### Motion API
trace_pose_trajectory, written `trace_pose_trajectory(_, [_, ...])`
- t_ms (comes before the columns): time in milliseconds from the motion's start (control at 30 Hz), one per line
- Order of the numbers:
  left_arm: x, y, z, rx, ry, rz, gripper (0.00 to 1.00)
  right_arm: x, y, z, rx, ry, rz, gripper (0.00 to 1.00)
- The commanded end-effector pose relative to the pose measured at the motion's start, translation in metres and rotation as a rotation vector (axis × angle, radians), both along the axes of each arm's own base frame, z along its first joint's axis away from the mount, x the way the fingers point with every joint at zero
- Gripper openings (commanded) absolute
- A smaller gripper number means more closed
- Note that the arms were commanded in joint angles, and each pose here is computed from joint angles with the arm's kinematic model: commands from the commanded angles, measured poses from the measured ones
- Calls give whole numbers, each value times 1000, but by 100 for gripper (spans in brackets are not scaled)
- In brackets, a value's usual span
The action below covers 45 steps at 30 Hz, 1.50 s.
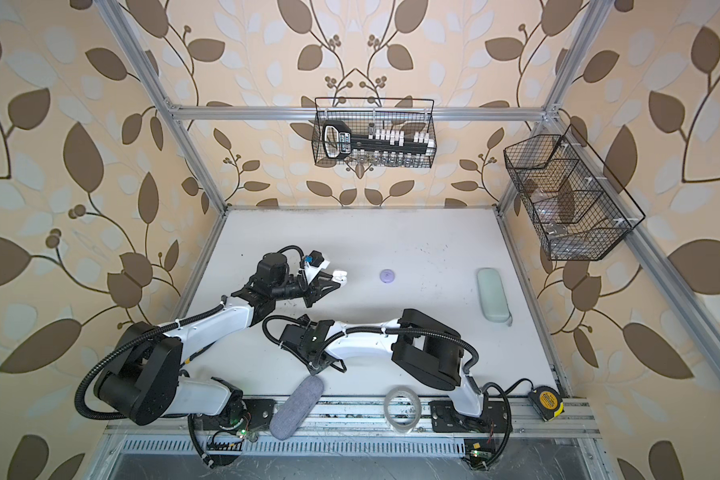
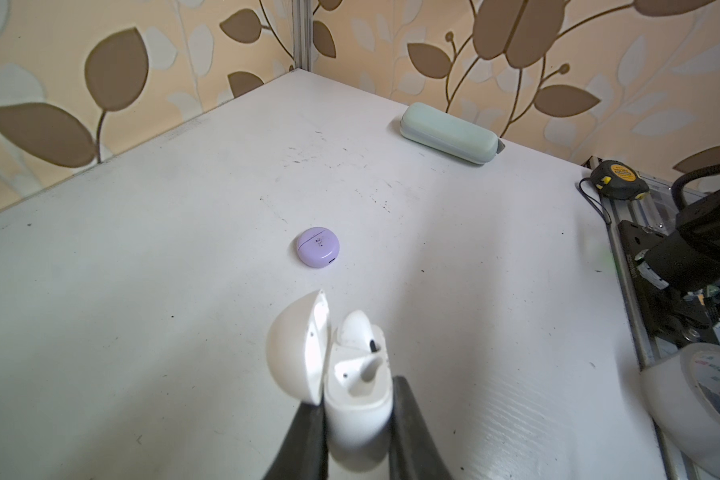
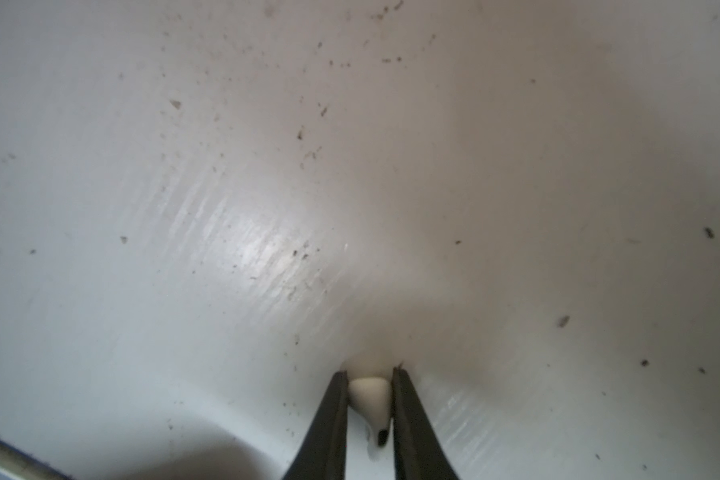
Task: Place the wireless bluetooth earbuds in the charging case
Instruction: 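Close the right gripper on the second white earbud, then lift the earbud with the right gripper toward the case in the left gripper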
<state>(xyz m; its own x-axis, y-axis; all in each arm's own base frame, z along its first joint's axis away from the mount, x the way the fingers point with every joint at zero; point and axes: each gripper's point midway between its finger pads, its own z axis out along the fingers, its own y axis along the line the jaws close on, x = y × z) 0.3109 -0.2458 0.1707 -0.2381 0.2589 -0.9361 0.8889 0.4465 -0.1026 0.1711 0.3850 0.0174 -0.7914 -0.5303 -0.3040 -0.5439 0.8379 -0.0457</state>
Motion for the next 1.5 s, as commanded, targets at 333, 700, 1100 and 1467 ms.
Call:
trace_pose_trajectory(333, [3,-2,27,-54,-47,-19,6,25,-45,33,55,-114,-152,18])
trace_pose_trajectory(700, [-3,-6,30,-73,-22,-56,7,59,-95,75,222,-226,-334,18])
trace_pose_trajectory(1100, [-10,-9,31,-88,-7,-93,7,97,-117,154,445,-398,-430,18])
trace_pose_trajectory(1467, [-14,-13,28,-88,14,-126,7,106,-116,180,547,-430,-430,18])
